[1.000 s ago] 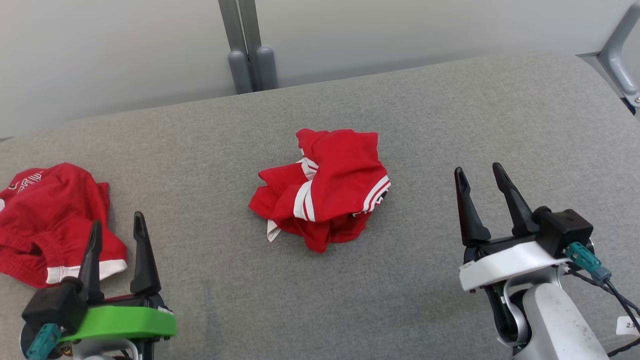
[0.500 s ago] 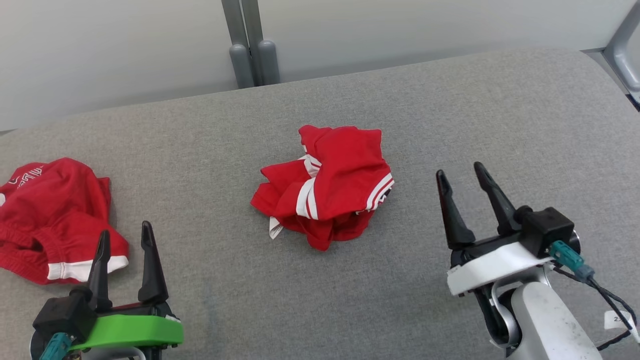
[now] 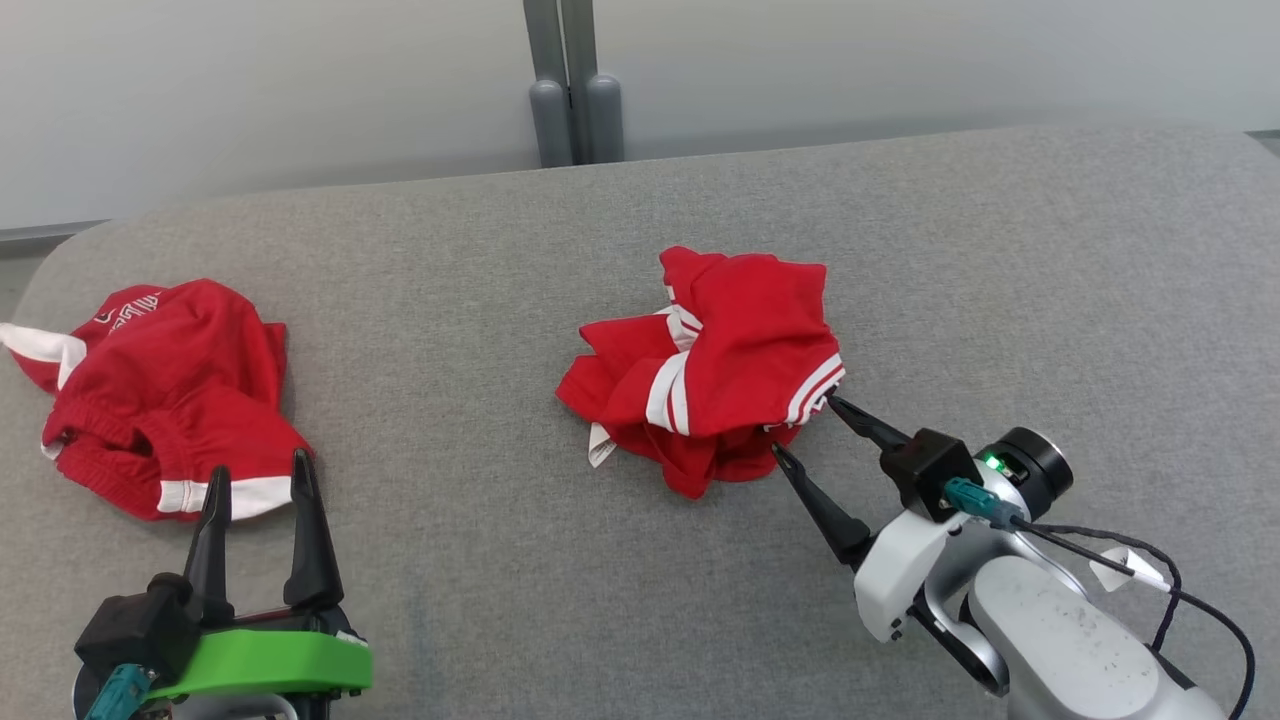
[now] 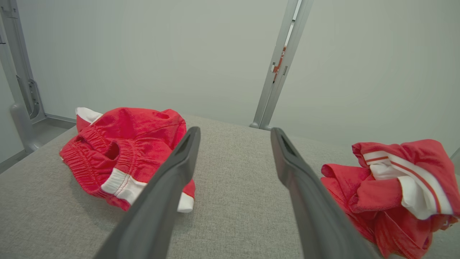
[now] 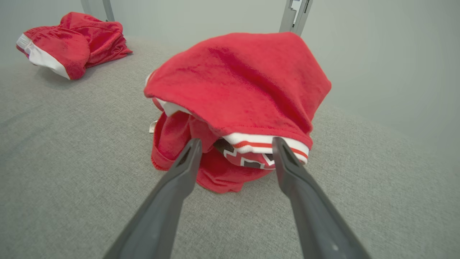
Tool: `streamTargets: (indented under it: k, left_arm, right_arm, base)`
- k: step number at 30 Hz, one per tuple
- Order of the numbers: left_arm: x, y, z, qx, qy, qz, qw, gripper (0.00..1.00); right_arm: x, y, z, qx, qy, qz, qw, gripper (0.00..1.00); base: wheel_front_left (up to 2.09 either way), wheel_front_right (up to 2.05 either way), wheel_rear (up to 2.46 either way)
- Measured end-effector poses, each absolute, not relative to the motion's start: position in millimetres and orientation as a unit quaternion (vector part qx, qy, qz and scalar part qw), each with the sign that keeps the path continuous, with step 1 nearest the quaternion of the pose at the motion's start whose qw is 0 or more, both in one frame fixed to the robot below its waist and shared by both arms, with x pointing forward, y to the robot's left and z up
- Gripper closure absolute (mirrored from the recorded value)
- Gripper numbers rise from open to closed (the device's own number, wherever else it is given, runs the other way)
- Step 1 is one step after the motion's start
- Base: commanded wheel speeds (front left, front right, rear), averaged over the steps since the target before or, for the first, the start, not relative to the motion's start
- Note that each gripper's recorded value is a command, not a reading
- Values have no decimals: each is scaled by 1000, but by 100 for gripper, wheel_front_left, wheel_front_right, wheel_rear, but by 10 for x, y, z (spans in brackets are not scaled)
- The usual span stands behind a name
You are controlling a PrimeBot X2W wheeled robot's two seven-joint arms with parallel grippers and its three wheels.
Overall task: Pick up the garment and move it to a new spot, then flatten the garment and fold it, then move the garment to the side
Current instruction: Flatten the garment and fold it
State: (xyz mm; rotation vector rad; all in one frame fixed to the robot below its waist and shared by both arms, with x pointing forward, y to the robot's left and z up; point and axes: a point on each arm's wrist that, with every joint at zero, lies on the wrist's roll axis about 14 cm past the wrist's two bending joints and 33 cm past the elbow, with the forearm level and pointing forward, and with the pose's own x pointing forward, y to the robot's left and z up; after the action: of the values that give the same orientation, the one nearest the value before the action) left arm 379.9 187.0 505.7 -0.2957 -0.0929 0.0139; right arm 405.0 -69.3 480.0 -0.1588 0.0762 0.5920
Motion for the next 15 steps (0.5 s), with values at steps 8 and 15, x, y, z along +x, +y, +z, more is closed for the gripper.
streamTargets:
  k: [8, 15]
  left_arm:
    - [3691, 2025, 5041, -147, -47, 30, 988, 0]
    - [3626, 2111, 5040, -147, -48, 43, 987, 0]
  right_arm:
    - [4158, -549, 4586, -127, 107, 323, 932, 0]
    - [4225, -489, 4583, -138, 126, 332, 924, 0]
  base:
    - [0, 0, 0]
    - [0, 0, 0]
